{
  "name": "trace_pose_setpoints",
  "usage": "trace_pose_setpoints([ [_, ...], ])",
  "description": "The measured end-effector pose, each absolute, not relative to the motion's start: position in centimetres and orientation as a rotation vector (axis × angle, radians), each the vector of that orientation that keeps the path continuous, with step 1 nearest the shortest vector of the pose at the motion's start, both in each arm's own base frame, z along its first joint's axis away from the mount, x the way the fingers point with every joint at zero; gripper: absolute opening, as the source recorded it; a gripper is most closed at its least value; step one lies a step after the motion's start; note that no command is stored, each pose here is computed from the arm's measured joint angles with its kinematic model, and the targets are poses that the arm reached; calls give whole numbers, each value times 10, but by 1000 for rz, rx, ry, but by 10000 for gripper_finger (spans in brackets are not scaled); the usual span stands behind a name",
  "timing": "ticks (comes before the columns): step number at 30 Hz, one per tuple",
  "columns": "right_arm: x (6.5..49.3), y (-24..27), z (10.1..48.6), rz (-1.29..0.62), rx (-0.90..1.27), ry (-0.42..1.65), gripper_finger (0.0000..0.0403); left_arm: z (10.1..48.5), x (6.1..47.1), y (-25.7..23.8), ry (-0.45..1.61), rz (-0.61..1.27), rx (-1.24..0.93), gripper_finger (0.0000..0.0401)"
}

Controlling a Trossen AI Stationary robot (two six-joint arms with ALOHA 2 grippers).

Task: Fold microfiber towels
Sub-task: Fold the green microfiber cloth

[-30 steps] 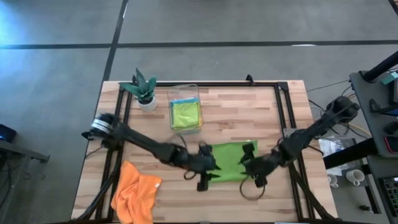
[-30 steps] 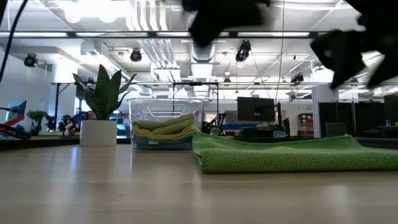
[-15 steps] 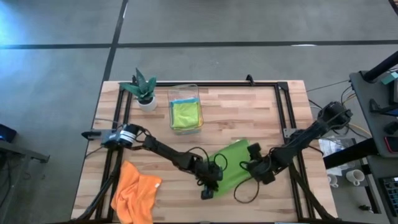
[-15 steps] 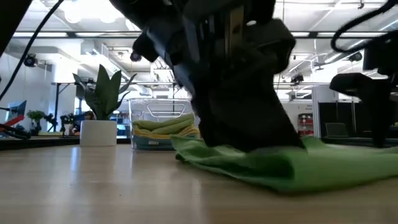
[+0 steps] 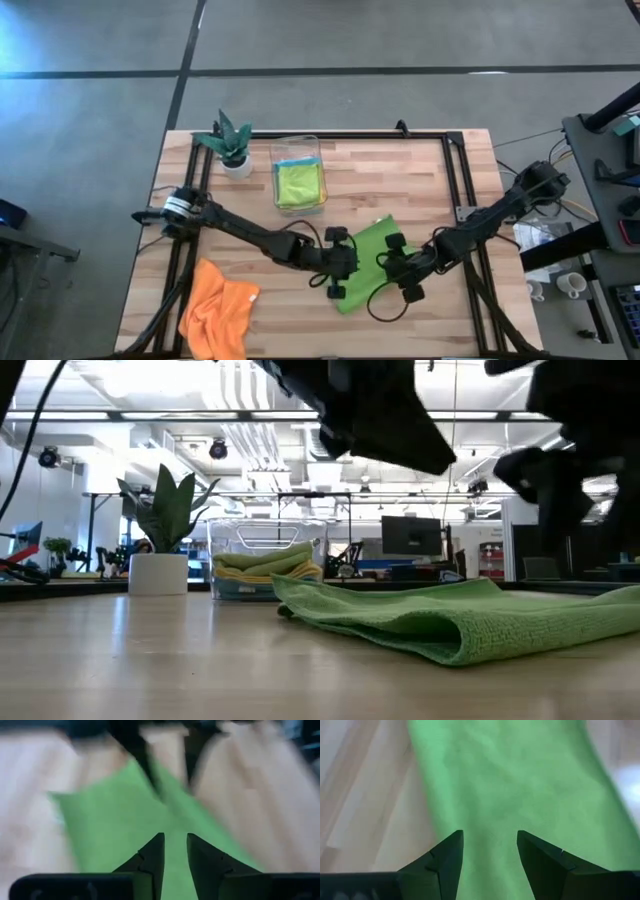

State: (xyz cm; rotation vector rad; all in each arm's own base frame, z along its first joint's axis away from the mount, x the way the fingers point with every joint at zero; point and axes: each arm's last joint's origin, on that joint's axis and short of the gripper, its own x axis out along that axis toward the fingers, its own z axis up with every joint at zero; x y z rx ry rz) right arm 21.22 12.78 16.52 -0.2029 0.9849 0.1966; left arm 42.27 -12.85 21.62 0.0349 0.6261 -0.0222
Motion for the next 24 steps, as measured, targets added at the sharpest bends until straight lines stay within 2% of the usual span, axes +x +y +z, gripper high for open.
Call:
trace_pose_setpoints([
  [3,214,128,152,256,-236,999,183,206,418,-126,647,-18,201,67],
  [5,214,126,144,280,-233,1033,180,188,417,-123,703,-15,224,67],
  [9,204,114,134,266,-245,1220,176,146,412,-120,845,-6,122,67],
  [13,192,97,135,177,-295,1378,177,123,417,-129,840,-36,-48,67],
  [17,190,83,143,111,-396,1401,177,123,430,-148,667,-131,-128,67],
  [20,195,82,160,133,-411,1373,177,137,435,-150,555,-176,-97,67],
  [24,198,86,186,136,-332,1347,171,173,434,-125,508,-83,-51,67],
])
